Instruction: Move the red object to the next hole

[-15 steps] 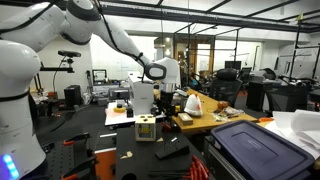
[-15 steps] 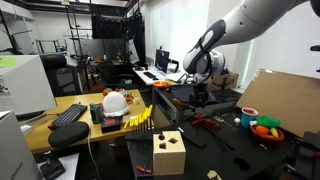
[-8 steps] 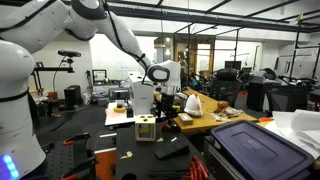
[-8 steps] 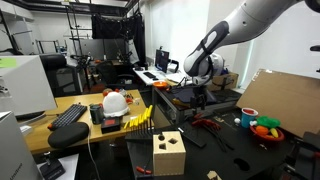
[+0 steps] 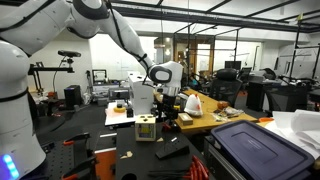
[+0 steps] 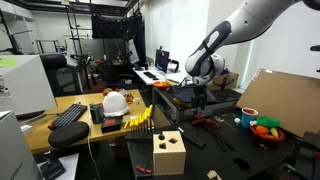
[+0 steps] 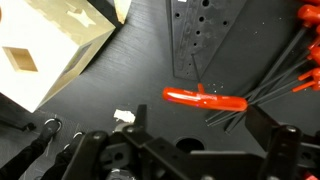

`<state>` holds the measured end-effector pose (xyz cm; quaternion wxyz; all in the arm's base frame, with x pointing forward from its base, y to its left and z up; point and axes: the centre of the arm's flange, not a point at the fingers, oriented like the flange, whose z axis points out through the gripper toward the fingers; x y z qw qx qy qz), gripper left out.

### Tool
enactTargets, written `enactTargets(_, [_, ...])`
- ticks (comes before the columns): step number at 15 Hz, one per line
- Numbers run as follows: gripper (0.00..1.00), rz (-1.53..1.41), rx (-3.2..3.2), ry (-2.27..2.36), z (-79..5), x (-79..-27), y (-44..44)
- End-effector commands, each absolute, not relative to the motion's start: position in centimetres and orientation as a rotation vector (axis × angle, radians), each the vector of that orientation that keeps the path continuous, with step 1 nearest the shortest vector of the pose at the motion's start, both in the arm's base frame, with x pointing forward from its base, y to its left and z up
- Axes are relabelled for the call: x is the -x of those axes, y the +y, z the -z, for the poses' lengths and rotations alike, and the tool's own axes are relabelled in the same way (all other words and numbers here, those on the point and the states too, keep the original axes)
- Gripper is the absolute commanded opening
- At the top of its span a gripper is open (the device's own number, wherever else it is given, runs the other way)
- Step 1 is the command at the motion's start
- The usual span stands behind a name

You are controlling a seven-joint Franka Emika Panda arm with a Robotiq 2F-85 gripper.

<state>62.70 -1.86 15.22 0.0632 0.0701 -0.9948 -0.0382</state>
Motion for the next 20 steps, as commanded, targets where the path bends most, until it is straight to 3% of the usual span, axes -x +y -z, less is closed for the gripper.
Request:
enactTargets(1, [1.0,0.137,-0.204,-3.02,-16.3,-62.8,-1.9])
enactTargets(20, [1.0,0.149,-0.313,-3.023,-16.3,-63.3,-0.7])
